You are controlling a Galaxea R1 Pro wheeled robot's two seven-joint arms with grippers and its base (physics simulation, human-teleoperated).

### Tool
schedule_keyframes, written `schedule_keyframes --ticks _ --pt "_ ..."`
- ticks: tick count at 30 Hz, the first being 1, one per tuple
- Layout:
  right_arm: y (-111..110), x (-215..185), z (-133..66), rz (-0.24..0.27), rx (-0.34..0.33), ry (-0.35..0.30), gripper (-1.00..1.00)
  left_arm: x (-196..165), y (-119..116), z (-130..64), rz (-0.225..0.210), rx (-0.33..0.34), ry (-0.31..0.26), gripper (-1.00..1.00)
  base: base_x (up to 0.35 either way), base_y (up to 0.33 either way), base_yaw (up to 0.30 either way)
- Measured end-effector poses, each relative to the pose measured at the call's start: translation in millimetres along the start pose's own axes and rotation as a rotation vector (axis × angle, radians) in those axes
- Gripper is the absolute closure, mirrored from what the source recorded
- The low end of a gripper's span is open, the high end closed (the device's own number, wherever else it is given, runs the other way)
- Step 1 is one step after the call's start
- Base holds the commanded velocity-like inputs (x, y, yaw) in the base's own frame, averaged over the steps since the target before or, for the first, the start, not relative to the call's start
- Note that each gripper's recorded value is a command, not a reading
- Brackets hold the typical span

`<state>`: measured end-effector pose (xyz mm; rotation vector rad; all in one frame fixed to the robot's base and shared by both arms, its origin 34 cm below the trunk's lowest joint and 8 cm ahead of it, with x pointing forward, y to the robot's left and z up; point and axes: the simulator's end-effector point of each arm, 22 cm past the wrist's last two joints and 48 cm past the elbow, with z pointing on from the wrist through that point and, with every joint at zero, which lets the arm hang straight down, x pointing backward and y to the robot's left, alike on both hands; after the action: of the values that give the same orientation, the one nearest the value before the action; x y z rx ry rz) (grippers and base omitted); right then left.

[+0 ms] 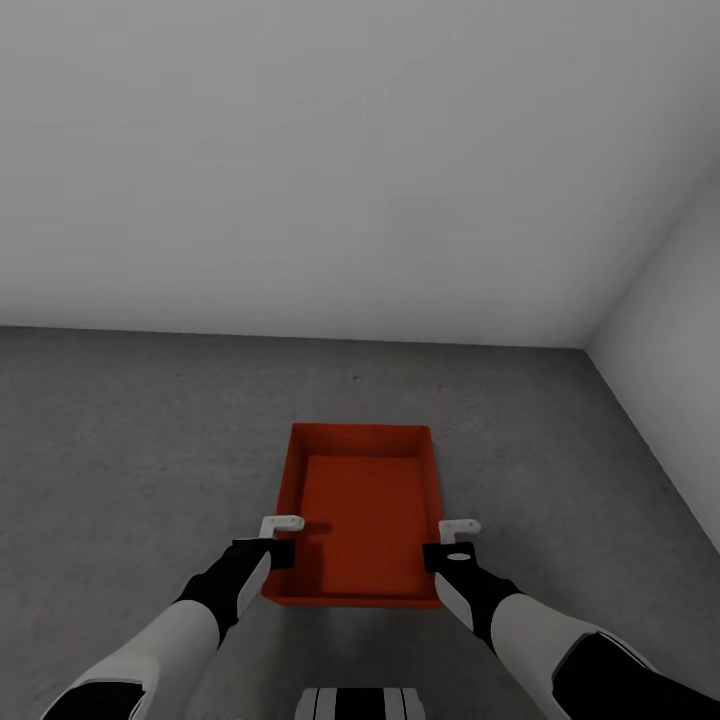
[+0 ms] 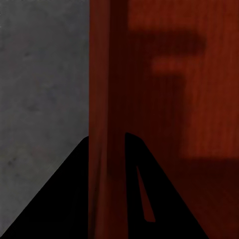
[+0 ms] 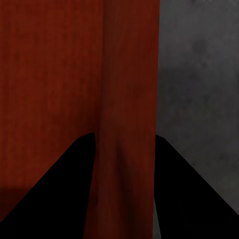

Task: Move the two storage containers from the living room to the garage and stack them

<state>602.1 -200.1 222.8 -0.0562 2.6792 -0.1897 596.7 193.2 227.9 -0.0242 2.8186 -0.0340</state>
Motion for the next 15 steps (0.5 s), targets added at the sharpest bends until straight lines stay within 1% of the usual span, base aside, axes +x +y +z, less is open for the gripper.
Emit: schedule_keyframes --ticks 15 --pt "-0.4 -0.1 0.1 0.001 -0.001 0.000 1.00 -0.4 -0.5 -0.1 0.002 0.000 -0.001 1.00 0.000 0.000 0.000"
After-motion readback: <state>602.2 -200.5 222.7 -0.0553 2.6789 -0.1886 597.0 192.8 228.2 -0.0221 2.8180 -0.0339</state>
